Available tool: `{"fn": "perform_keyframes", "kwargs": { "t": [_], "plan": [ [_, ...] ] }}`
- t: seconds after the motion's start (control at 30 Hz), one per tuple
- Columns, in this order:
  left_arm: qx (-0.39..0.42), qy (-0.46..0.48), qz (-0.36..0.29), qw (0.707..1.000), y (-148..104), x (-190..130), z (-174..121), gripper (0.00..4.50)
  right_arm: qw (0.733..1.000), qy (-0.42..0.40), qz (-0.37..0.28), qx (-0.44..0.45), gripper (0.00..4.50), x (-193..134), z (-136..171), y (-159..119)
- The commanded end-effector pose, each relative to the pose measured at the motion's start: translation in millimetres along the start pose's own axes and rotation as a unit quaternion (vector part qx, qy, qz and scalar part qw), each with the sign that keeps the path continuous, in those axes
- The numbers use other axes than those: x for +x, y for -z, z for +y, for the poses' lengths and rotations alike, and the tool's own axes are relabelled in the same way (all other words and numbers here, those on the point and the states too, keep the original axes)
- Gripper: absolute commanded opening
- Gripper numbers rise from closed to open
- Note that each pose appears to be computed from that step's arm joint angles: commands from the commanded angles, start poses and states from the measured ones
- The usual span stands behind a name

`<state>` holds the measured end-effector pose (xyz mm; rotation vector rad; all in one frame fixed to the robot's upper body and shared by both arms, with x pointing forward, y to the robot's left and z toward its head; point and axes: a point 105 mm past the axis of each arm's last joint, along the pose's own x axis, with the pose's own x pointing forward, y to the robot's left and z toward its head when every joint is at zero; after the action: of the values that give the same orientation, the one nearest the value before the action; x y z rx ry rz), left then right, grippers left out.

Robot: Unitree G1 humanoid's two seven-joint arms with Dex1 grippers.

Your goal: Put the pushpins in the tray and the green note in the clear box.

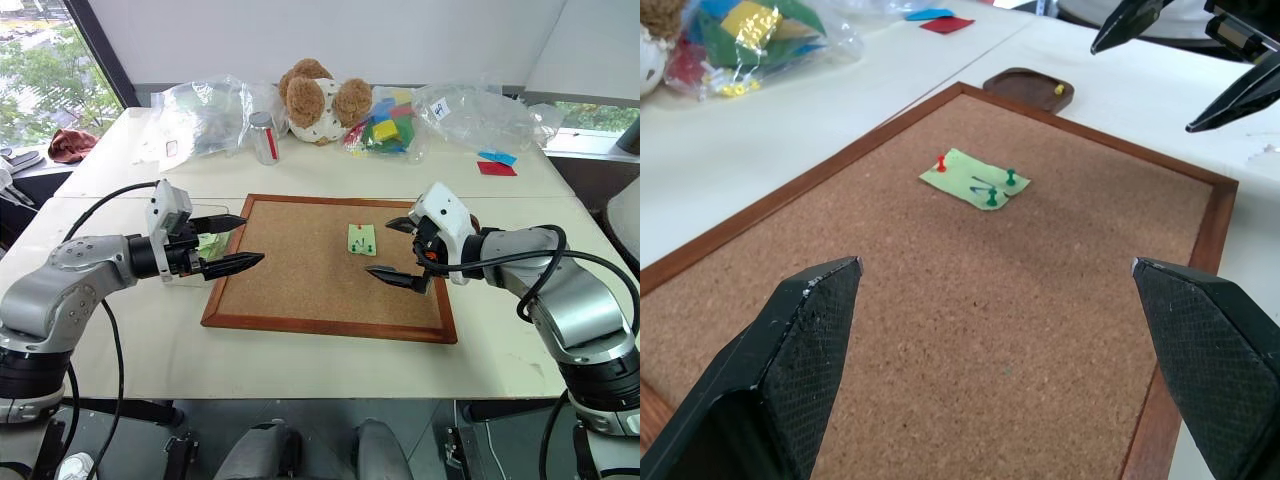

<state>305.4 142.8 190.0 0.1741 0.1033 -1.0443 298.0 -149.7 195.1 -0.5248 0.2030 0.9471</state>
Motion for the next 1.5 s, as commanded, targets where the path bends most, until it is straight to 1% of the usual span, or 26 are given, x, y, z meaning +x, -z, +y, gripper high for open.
{"fn": "perform_keyframes", "kwargs": {
  "t": [0.03, 0.23, 0.67, 0.87, 0.97, 1.0, 1.07, 1.17, 1.23, 1.27, 1.3, 1.4, 1.5],
  "plan": [
    [0.019, -0.005, -0.010, 1.000, -7.9, -5.3, 1.7, 4.44, 1.000, 0.019, -0.011, -0.020, 4.50, -8.3, -6.9, -9.1],
    [0.016, -0.005, -0.015, 1.000, -9.8, -4.3, 0.1, 4.44, 1.000, 0.020, -0.012, -0.018, 4.50, -7.5, -7.8, -9.2],
    [0.023, -0.018, -0.012, 1.000, -5.5, -0.7, 1.8, 4.44, 0.999, 0.032, -0.016, -0.016, 4.50, -5.7, -12.5, -9.8],
    [0.024, -0.016, -0.014, 0.999, -1.0, 12.0, -3.2, 4.44, 0.998, 0.053, -0.017, -0.014, 4.50, -7.0, -18.7, -10.7],
    [0.022, -0.025, -0.013, 0.999, 6.4, 23.4, -2.5, 4.44, 0.997, 0.082, -0.016, -0.006, 4.50, -8.0, -27.7, -9.4],
    [0.022, -0.029, -0.010, 0.999, 9.4, 27.6, -2.0, 4.22, 0.996, 0.093, -0.015, -0.002, 4.50, -8.2, -31.3, -8.8],
    [0.016, -0.036, -0.011, 0.999, 14.2, 36.4, -2.2, 3.60, 0.995, 0.104, -0.012, 0.003, 4.50, -7.8, -35.1, -7.4],
    [0.017, -0.025, -0.002, 1.000, 25.2, 56.8, -10.2, 2.13, 0.994, 0.109, -0.006, 0.007, 4.50, -2.6, -34.1, -2.9],
    [0.017, -0.022, 0.002, 1.000, 30.6, 68.5, -14.1, 1.09, 0.994, 0.109, -0.006, 0.011, 4.50, 0.3, -32.4, -1.4],
    [0.014, -0.022, 0.003, 1.000, 33.1, 73.9, -15.3, 0.50, 0.994, 0.111, -0.006, 0.014, 4.50, 2.0, -32.8, -1.4],
    [0.017, -0.025, 0.009, 1.000, 37.1, 80.6, -16.4, 0.04, 0.993, 0.114, -0.005, 0.017, 4.50, 4.6, -33.6, -1.1],
    [0.017, -0.035, 0.025, 0.999, 47.4, 97.3, -20.6, 0.04, 0.991, 0.128, -0.003, 0.027, 4.50, 16.0, -37.7, -1.4],
    [0.013, -0.049, 0.038, 0.998, 57.7, 105.8, -20.2, 0.04, 0.988, 0.144, 0.002, 0.046, 4.50, 28.8, -44.8, -0.9]
  ]
}}
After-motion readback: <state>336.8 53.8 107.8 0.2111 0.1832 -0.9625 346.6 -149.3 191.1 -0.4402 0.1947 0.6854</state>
